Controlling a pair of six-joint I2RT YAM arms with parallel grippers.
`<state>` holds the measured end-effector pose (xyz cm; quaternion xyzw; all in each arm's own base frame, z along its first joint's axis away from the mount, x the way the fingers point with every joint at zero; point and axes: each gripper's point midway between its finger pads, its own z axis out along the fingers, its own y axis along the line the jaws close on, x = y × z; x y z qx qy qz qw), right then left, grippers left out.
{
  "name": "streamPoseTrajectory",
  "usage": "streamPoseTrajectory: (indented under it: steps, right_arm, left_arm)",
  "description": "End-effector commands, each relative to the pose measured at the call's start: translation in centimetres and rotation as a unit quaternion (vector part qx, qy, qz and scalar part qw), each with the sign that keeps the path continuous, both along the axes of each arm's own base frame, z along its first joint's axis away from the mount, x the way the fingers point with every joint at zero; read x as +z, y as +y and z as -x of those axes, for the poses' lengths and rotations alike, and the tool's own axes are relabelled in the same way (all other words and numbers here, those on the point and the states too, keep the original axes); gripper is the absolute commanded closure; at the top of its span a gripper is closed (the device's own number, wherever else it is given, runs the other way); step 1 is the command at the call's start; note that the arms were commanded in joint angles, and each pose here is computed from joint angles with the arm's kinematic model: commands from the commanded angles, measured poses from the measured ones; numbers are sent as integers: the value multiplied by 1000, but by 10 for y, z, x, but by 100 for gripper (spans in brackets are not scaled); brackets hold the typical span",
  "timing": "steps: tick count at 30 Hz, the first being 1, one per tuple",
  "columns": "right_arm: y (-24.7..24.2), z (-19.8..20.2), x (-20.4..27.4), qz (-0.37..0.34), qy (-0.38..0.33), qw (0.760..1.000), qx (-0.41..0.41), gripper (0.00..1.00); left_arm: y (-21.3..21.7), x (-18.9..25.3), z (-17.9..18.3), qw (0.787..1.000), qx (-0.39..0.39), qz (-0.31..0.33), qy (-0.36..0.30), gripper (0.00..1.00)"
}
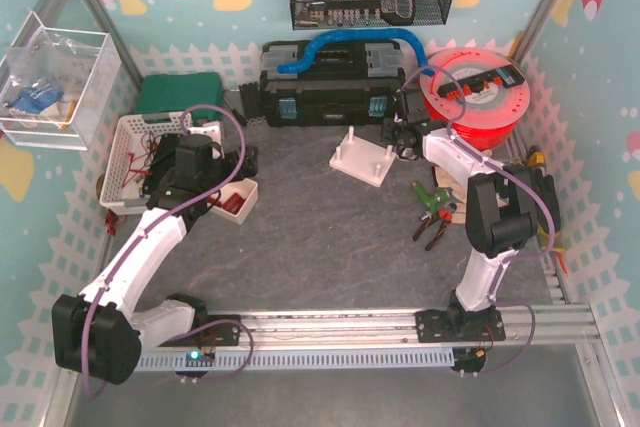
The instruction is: Install the large spring
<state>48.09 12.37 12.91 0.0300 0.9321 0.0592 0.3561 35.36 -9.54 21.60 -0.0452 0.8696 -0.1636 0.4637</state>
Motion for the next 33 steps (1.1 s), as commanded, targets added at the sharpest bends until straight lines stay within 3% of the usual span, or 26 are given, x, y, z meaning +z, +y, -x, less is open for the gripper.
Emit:
streamPoseTrajectory:
  steps: [1, 18, 33]
  right_arm:
    - [-3, -2, 6, 6, -1, 1000, 2, 100]
    - [-7, 11, 13, 13, -2, 1000, 5, 100]
    - [-4, 2, -20, 24, 19, 999, 12, 99]
  left_arm:
    - [2, 9, -1, 1000, 2, 0, -6, 1]
    - [3, 9, -1, 1000, 5, -2, -6, 1]
    - [-3, 7, 0, 1000, -5, 5, 0, 1]
